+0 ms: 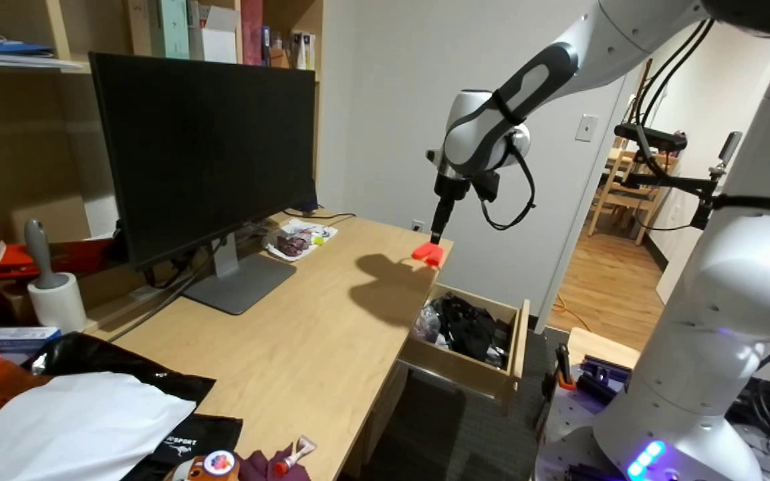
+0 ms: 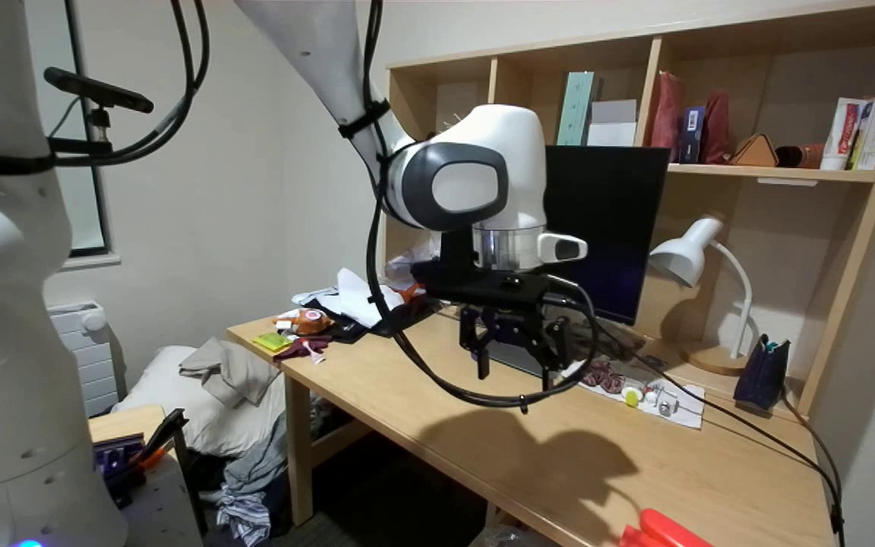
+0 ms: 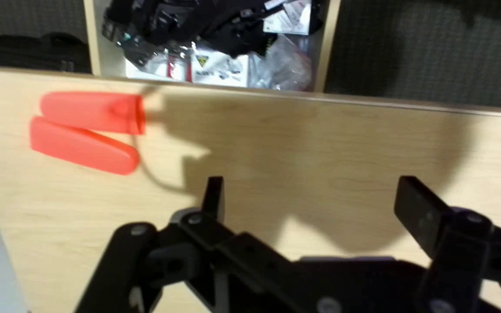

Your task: Move the small tube to left of the table then close the top drawer on the right

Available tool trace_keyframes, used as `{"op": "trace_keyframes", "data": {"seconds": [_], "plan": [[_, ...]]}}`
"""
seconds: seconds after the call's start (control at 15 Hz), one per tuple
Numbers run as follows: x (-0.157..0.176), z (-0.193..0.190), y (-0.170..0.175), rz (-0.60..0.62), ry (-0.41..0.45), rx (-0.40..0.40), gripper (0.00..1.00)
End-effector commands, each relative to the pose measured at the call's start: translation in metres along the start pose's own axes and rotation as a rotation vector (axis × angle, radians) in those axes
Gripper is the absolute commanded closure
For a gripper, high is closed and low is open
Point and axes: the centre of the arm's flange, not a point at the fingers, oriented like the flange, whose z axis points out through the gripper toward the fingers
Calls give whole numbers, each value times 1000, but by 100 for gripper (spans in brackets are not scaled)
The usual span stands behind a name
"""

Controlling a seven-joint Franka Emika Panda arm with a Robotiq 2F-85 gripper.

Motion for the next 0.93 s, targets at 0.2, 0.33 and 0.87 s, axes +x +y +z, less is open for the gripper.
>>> {"op": "trace_keyframes", "data": {"seconds": [0.2, 0.33, 0.87], "plan": [[-56, 9, 59, 210, -39, -30, 0], [-66, 10, 67, 237, -44, -31, 0], [-112, 62, 87, 636, -119, -69, 0]]}}
